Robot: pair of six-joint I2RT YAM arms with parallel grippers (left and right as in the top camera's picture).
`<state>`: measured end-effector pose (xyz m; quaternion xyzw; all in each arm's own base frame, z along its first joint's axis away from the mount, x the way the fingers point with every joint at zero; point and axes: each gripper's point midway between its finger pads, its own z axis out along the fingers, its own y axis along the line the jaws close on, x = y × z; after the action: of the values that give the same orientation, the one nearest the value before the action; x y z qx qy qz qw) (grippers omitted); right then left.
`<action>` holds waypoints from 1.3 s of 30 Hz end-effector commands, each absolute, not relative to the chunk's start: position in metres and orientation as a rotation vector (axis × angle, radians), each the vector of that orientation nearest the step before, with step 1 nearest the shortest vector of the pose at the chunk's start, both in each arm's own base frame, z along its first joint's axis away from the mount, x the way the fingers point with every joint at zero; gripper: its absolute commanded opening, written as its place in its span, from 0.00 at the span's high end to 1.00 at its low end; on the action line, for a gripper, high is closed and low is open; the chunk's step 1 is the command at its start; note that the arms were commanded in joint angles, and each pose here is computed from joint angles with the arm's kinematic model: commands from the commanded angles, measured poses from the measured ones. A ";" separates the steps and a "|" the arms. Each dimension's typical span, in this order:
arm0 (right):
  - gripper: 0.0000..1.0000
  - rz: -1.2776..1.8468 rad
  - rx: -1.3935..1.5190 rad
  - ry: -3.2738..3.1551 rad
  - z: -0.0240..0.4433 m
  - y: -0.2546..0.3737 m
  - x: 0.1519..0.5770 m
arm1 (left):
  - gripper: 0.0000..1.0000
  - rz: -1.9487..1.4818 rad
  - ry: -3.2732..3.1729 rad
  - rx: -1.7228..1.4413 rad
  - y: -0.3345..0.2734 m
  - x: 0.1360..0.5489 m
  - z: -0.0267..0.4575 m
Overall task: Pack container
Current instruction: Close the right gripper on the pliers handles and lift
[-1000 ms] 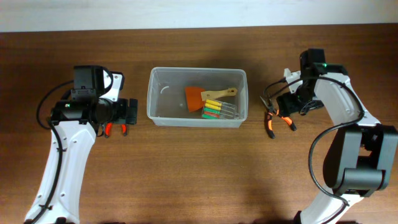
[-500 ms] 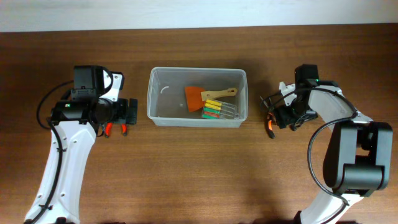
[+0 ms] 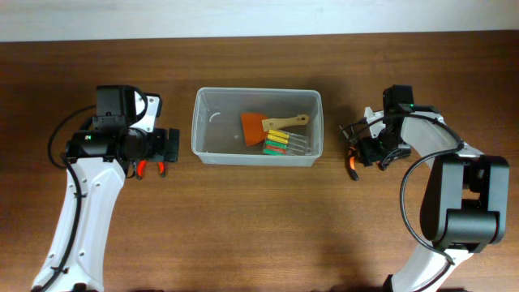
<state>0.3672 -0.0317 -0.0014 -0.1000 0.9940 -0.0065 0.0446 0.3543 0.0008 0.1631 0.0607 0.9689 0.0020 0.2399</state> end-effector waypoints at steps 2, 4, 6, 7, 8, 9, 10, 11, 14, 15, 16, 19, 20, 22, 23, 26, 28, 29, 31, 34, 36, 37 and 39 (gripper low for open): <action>0.43 0.015 -0.296 3.073 -0.013 -0.025 0.361 | 0.01 0.014 2.634 0.182 0.002 0.358 0.169; 0.51 0.017 -0.259 3.081 -0.014 -0.025 0.360 | 0.01 0.014 2.634 0.182 0.002 0.358 0.169; 0.55 0.020 -0.221 3.090 -0.014 -0.025 0.358 | 0.01 0.015 2.634 0.182 0.002 0.358 0.169; 0.59 0.024 -0.178 3.101 -0.014 -0.025 0.357 | 0.01 0.015 2.635 0.182 0.002 0.358 0.169; 0.61 0.032 -0.164 3.105 -0.014 -0.024 0.356 | 0.01 0.014 2.635 0.182 0.002 0.358 0.169; 0.62 0.035 -0.148 3.109 -0.014 -0.024 0.355 | 0.01 0.014 2.634 0.182 0.002 0.358 0.169; 0.65 0.036 -0.126 3.113 -0.014 -0.023 0.354 | 0.01 0.015 2.634 0.182 0.002 0.358 0.169; 0.66 0.036 -0.106 3.114 -0.014 -0.023 0.354 | 0.01 0.015 2.634 0.182 0.002 0.358 0.169; 0.70 0.035 -0.094 3.110 -0.014 -0.024 0.355 | 0.01 0.015 2.634 0.182 0.002 0.358 0.169; 0.71 0.035 -0.094 3.107 -0.013 -0.024 0.356 | 0.01 0.015 2.634 0.182 0.002 0.358 0.169; 0.73 0.034 -0.094 3.105 -0.013 -0.024 0.357 | 0.01 0.014 2.634 0.182 0.002 0.358 0.169; 0.82 0.033 -0.088 3.095 -0.011 -0.024 0.360 | 0.01 0.014 2.634 0.182 0.002 0.358 0.169; 0.83 0.031 -0.075 3.090 -0.009 -0.025 0.362 | 0.01 0.015 2.634 0.182 0.002 0.358 0.169; 0.90 0.031 -0.053 3.078 -0.004 -0.025 0.368 | 0.01 0.015 2.634 0.182 0.002 0.358 0.169; 0.93 0.029 -0.053 3.071 0.000 -0.025 0.371 | 0.01 0.015 2.635 0.182 0.002 0.358 0.169; 0.96 0.025 -0.054 3.049 0.015 -0.026 0.381 | 0.01 0.015 2.635 0.182 0.002 0.358 0.169; 0.96 0.023 -0.054 3.029 0.031 -0.026 0.388 | 0.01 0.014 2.634 0.182 0.002 0.358 0.169; 0.96 0.020 -0.052 3.013 0.041 -0.027 0.392 | 0.01 0.015 2.634 0.182 0.002 0.358 0.169; 0.96 0.018 -0.015 2.976 0.067 -0.027 0.401 | 0.01 0.015 2.635 0.182 0.002 0.358 0.169; 0.96 0.020 0.022 2.902 0.115 -0.026 0.413 | 0.01 0.015 2.635 0.182 0.002 0.358 0.169; 0.96 0.028 0.013 2.856 0.145 -0.021 0.418 | 0.01 0.014 2.634 0.182 0.002 0.358 0.169; 0.96 0.037 -0.003 2.826 0.164 -0.016 0.420 | 0.01 0.015 2.634 0.182 0.002 0.358 0.169; 0.96 0.062 -0.054 2.765 0.199 0.001 0.423 | 0.01 0.015 2.634 0.182 0.002 0.358 0.169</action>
<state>0.4081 -0.0252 0.1196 -0.0023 0.9961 0.0044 0.0880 0.3543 0.0008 0.1631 0.0607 0.9689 0.0020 0.2399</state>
